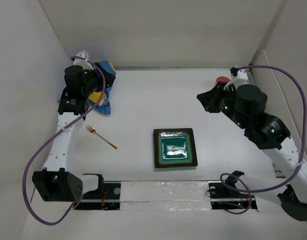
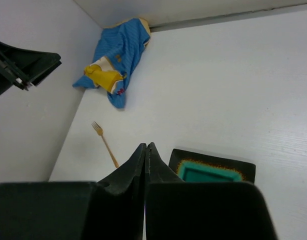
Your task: Set the dinner table for one person
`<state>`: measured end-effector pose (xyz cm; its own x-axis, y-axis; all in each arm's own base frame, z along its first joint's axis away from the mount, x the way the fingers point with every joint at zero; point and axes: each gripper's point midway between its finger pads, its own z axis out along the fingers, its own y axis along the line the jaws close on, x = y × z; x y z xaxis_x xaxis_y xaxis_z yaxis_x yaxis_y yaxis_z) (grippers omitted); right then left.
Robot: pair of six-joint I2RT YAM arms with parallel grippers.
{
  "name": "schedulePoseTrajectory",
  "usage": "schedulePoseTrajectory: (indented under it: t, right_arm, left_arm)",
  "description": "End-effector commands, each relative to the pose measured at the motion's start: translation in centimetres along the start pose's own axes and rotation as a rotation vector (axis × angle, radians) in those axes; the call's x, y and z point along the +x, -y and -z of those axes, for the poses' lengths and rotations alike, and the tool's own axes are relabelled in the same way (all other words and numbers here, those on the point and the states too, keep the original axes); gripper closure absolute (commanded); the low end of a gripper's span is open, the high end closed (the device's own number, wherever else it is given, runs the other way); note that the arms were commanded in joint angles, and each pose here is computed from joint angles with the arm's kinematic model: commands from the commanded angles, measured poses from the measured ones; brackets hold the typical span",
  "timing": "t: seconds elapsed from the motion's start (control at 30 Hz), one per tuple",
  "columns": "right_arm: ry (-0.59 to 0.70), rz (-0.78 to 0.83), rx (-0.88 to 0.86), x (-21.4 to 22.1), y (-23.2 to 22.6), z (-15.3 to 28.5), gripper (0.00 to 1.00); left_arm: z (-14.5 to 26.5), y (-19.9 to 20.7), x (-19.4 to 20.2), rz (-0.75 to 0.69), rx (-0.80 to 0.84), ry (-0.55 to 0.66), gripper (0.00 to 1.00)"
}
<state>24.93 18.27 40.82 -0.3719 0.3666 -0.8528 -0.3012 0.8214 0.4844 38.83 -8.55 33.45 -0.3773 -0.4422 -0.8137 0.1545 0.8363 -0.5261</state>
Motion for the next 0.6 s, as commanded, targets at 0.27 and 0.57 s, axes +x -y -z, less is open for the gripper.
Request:
schedulePoseTrajectory:
  t: [0.27,0.57]
  right_arm:
    - [-0.056,-0.003,-0.033,2.6,0.7,-0.9,1.0]
    - [-0.118,0.001,-0.071,5.1,0.9,-2.1,1.0]
  left_arm:
    - [0.0,-8.1,-5.0,0.056,-0.424,0.173,1.0]
    - [-2.8,-20.6,-1.0,0.273,-0.611,0.021,0.56]
